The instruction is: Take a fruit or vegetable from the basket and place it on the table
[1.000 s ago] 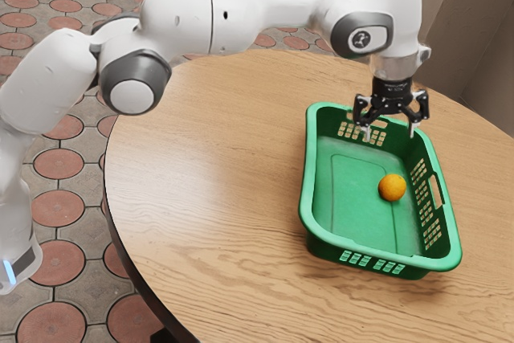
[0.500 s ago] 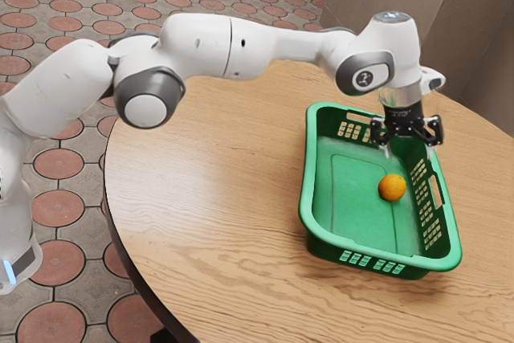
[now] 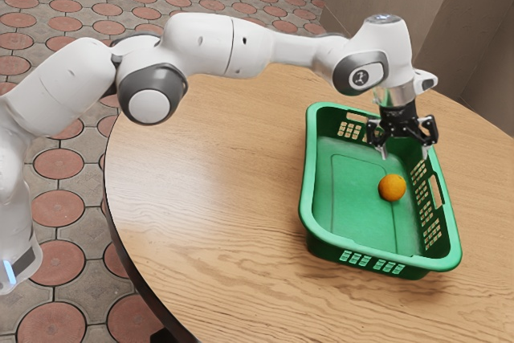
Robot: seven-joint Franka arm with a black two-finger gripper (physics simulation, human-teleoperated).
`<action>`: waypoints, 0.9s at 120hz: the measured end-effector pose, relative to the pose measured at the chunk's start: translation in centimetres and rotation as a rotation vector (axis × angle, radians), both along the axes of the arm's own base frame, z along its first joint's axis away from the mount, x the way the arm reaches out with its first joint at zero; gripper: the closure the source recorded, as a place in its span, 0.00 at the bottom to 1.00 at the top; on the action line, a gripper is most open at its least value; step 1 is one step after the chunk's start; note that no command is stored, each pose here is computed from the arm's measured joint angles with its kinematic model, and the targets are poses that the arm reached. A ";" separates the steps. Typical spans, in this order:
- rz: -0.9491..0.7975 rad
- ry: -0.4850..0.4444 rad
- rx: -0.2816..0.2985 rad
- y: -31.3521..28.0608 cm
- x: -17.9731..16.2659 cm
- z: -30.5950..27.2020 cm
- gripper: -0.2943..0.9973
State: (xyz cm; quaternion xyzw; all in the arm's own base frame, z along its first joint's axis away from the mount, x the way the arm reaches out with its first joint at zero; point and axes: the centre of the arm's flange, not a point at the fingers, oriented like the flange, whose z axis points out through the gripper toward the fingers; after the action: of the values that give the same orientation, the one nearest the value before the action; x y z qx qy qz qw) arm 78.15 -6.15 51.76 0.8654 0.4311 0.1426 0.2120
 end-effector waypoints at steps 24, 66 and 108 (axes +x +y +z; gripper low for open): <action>0.111 0.044 -0.073 1.2 0.0 -0.6 0.23; 0.238 0.108 -0.159 2.8 0.3 -2.5 0.23; 0.303 0.129 -0.159 4.6 0.5 -3.4 0.24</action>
State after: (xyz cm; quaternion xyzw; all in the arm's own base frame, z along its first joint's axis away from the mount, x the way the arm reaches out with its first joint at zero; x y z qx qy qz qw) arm 78.66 -1.56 48.33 0.7785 0.5790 0.0826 0.2279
